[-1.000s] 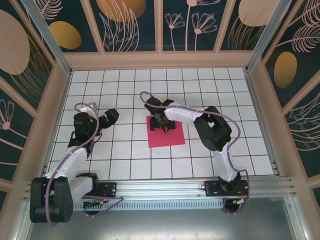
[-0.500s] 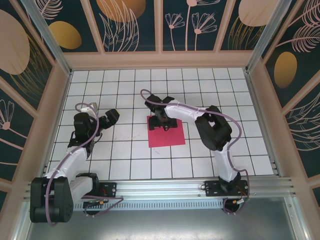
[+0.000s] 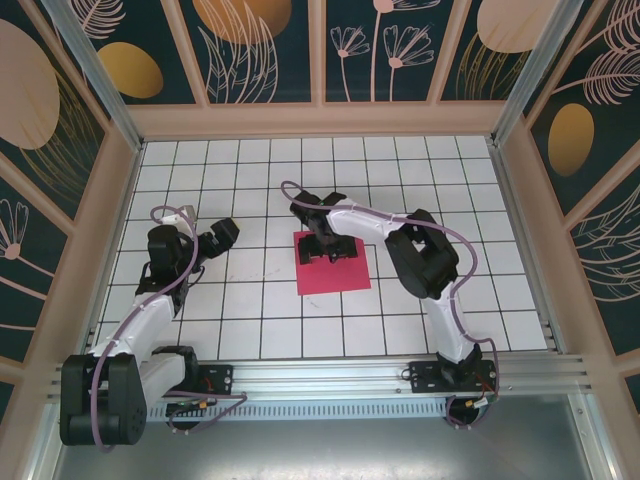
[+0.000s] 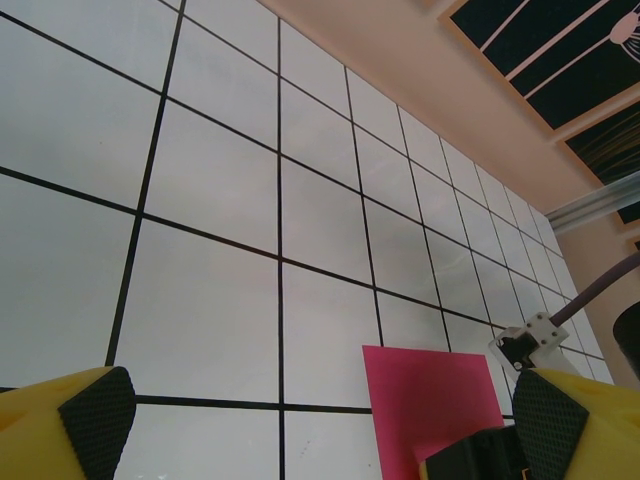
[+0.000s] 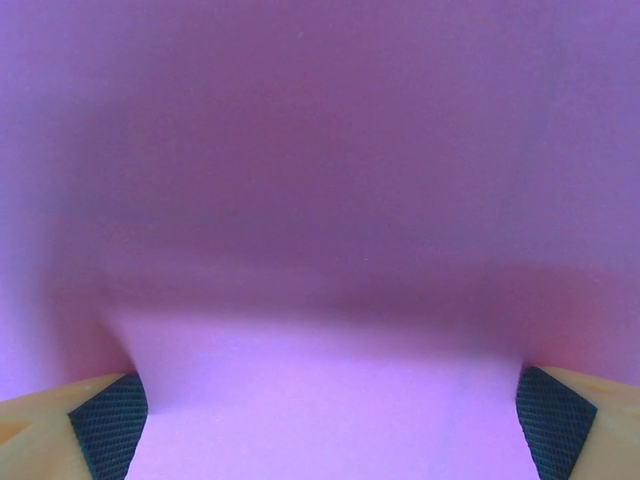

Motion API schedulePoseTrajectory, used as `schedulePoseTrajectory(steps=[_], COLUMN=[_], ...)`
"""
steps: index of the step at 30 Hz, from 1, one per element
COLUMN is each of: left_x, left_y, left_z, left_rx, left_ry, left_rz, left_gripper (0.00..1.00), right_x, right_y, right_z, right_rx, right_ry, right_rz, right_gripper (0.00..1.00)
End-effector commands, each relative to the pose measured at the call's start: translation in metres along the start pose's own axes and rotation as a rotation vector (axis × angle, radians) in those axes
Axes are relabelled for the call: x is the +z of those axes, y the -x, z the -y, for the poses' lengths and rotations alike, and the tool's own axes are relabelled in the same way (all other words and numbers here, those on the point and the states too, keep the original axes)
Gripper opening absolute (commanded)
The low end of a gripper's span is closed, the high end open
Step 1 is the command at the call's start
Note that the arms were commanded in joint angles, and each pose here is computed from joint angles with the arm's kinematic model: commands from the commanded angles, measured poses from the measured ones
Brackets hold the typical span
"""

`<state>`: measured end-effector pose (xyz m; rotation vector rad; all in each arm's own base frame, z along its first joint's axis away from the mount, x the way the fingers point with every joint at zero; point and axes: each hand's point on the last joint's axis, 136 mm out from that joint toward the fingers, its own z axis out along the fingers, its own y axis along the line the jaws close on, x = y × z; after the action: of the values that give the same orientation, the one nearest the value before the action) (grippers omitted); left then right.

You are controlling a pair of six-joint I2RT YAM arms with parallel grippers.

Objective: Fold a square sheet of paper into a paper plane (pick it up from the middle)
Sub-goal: Fold the square sheet of paper in half at the center of the table.

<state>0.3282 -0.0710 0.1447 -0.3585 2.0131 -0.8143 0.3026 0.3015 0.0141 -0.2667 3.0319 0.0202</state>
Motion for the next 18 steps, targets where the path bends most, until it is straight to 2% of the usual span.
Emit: schedulePoseTrajectory(steps=[1,6,8,12,18], left_x=[0.0,0.0,0.001,0.001,0.001], left_y=[0.0,0.0,0.0,-0.001,-0.001], left_z=[0.003,0.003,0.004,0.003,0.003], left_rx=[0.018,0.017,0.016,0.015,0.014], left_ry=[-0.014,-0.014,-0.017,-0.016,-0.018], left_rz=[-0.012,-0.014,-0.015,-0.019,-0.021], left_gripper=[0.99,0.99,0.99,0.99,0.99], right_x=[0.028,0.034,0.035,0.033,0.01], right_y=[-0.024,-0.03,-0.03,-0.026,-0.011], right_z=[0.013,0.016,0.016,0.016,0.007], right_rx=[-0.006,-0.006,-0.004,-0.003,-0.004], right_ry=[-0.04,-0.036,-0.032,-0.024,0.015], right_rz=[-0.092,-0.11,-0.104,-0.094,-0.036], right_gripper=[0.99,0.93,0.85,0.78,0.73])
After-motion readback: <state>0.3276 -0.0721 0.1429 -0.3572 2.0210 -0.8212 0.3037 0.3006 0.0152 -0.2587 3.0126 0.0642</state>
